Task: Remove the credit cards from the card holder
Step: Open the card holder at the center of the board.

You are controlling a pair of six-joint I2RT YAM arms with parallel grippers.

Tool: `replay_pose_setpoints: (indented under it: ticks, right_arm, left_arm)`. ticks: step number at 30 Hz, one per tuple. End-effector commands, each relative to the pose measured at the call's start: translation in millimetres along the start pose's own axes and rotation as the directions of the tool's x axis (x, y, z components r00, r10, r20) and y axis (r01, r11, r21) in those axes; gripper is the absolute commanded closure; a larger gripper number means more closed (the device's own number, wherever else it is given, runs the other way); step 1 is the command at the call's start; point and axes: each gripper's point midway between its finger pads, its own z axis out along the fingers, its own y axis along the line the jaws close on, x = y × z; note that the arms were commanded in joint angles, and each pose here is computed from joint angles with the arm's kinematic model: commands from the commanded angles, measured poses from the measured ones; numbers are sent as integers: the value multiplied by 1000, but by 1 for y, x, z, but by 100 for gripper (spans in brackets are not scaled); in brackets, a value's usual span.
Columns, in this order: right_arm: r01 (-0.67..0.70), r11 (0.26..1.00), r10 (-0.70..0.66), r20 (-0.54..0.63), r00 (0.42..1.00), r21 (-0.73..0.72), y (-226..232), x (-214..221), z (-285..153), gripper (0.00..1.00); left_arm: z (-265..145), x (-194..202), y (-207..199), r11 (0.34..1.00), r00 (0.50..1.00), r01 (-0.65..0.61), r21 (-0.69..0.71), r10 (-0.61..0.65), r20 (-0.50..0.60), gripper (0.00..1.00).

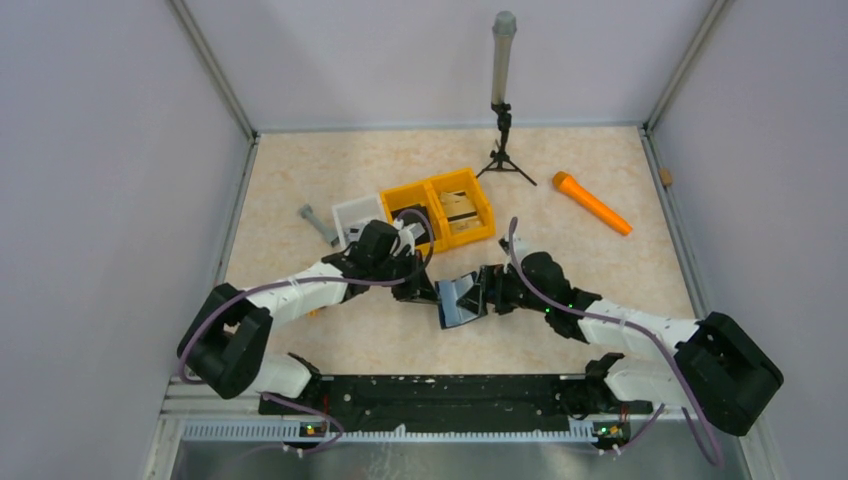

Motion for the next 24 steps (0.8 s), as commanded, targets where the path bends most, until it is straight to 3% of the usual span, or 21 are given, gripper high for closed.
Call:
replay_pose_setpoints:
  ticks: [1,16,24]
  right_arm:
    - [43,999,-43,17,999,-13,7,-10,3,15]
    - [-11,986,5,-35,999,-164,38,4,18,10]
    - [-7,993,0,-55,999,-121,31,7,22,13]
  left_arm:
    - [-2,-13,-16,998,999,-48,47,47,17,100]
    - [5,-13,-18,996,999,-31,81,30,12,100]
    - [4,-14,-21,995,999,-35,88,34,15,100]
